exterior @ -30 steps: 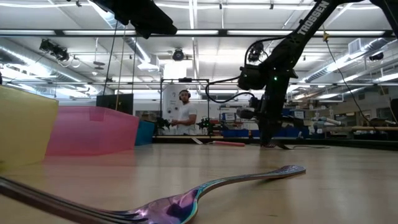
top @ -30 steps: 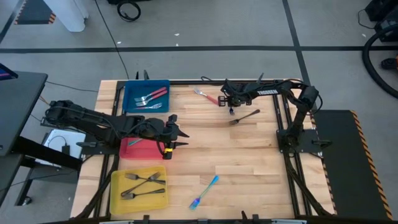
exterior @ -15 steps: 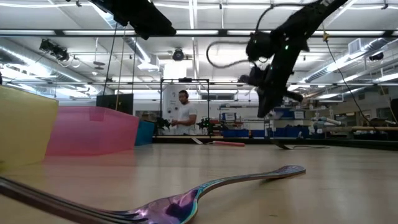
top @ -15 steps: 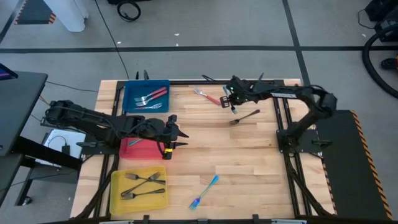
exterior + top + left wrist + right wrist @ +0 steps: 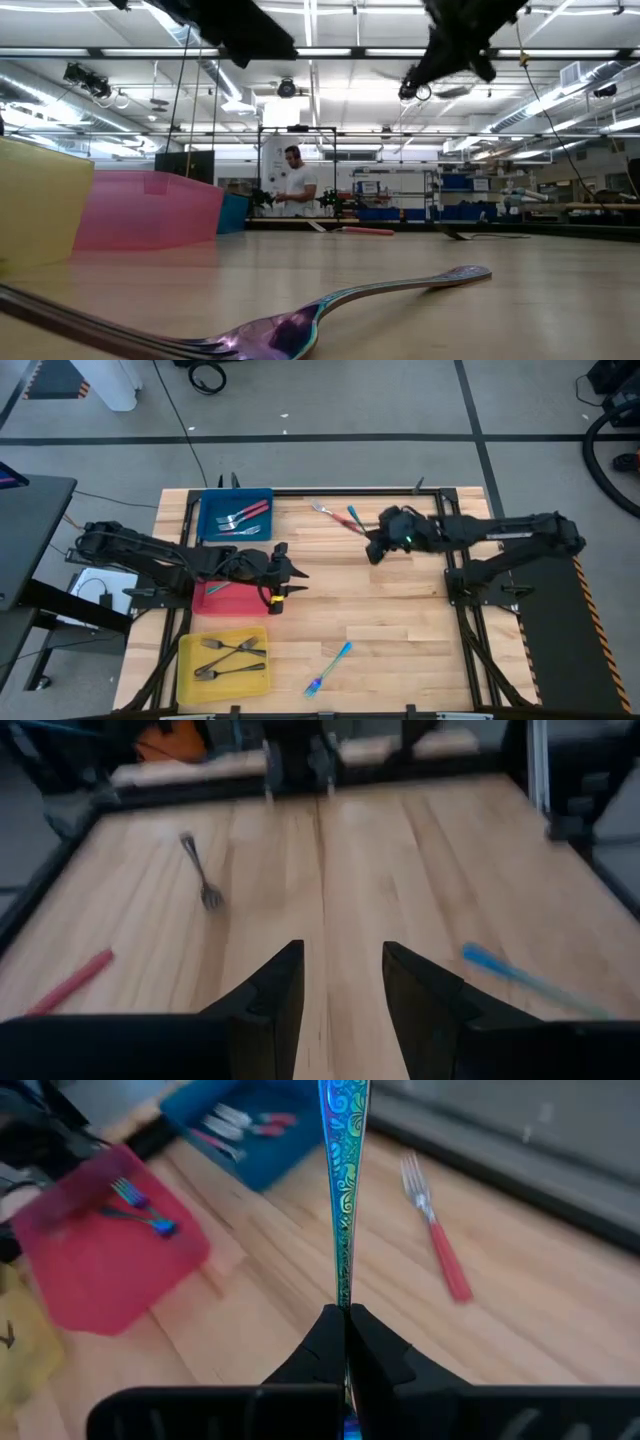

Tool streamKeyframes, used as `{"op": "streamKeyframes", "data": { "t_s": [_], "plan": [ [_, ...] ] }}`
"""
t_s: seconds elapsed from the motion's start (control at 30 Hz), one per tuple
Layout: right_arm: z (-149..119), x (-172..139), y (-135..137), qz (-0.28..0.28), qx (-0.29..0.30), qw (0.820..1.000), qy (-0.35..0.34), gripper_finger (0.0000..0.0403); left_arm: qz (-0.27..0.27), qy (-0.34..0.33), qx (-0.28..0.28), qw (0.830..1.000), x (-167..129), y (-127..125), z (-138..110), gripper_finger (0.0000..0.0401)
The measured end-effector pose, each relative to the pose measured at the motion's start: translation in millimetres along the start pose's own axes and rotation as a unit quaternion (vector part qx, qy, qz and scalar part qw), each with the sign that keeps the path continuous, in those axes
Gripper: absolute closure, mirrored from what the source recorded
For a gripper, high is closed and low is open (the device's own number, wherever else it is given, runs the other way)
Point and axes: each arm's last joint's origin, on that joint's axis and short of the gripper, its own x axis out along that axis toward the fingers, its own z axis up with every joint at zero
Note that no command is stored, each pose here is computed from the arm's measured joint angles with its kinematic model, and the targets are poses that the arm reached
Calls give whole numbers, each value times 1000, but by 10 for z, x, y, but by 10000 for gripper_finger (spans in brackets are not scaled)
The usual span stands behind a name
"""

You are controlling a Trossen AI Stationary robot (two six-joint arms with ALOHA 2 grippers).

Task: Sort silverware by color (type)
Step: Put the blue fork into the pink bin

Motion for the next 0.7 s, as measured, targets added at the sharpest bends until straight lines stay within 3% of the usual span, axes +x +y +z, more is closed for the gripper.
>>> {"op": "streamKeyframes", "data": {
  "t_s": [0.3, 0.5, 0.7],
  "plan": [
    [-364, -299, 525, -27, -119, 987, -108, 395, 22, -83, -74, 994, 277, 117, 60, 264],
    [-564, -228, 868, -70, -179, 964, -183, 395, 31, -141, -120, 982, 469, 201, 61, 264],
    [-739, -36, 1115, -97, -235, 944, -210, 395, 32, -181, -136, 974, 598, 228, 49, 264]
  ]
}}
